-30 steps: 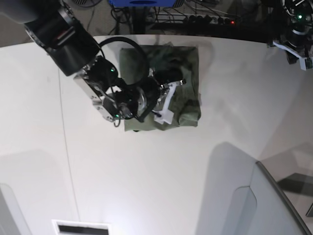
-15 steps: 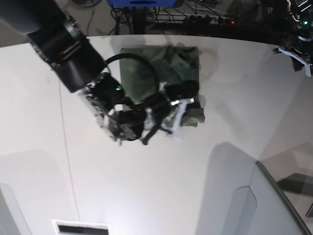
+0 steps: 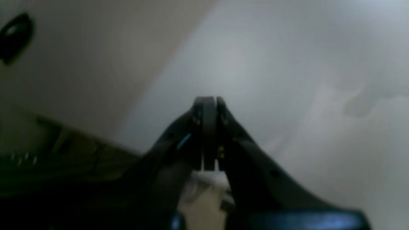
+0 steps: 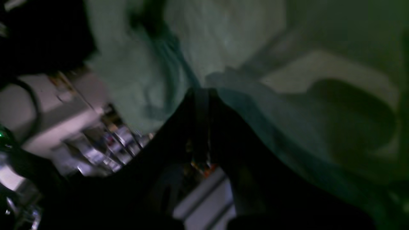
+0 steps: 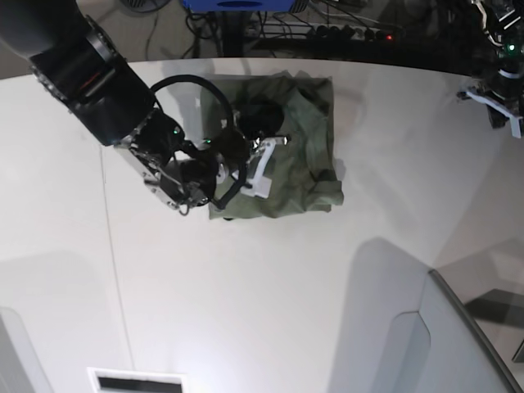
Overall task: Layout the t-shirt on the table in an organized manner, then fold the t-shirt properly
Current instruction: 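Tuck and flatten the bundle's loose edges with the right gripper, then smooth the folded shirt's sides with both grippers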
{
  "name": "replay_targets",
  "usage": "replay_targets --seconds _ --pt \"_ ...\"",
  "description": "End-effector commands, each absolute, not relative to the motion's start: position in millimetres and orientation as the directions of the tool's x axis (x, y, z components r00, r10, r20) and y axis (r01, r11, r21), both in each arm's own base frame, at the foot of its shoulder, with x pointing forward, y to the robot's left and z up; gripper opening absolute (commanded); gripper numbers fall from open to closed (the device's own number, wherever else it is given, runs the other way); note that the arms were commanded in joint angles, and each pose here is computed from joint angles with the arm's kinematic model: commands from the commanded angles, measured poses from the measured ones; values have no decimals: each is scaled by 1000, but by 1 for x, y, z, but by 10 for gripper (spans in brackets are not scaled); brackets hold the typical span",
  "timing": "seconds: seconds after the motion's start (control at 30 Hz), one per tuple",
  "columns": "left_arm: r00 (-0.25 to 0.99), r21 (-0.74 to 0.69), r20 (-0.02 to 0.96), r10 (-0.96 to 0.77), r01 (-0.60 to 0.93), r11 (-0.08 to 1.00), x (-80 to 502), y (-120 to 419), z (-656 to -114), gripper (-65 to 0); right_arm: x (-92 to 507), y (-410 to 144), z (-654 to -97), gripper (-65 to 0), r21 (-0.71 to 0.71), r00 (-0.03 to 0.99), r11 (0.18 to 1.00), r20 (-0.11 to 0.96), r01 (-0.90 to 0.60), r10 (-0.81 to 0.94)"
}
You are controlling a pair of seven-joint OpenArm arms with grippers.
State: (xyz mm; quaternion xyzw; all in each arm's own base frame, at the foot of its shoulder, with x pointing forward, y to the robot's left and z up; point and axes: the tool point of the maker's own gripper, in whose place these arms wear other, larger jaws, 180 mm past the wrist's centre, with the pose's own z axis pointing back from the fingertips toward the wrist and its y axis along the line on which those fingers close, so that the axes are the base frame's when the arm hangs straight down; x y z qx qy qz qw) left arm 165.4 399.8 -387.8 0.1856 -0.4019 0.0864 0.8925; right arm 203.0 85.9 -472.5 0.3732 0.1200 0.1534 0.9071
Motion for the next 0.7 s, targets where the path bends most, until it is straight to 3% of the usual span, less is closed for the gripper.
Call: replay_targets --seconds 0.0,0.17,0.67 --pt "647 284 762 -26 -298 911 170 405 -377 -650 218 102 -457 -645 741 928 640 -64 -202 367" --pt "643 277 762 -75 -218 936 194 385 -380 -650 209 104 -469 -645 721 912 676 -162 -151 377" --pt "560 219 827 -57 -227 949 238 368 -367 -650 226 148 -434 -648 785 911 593 -95 -179 401"
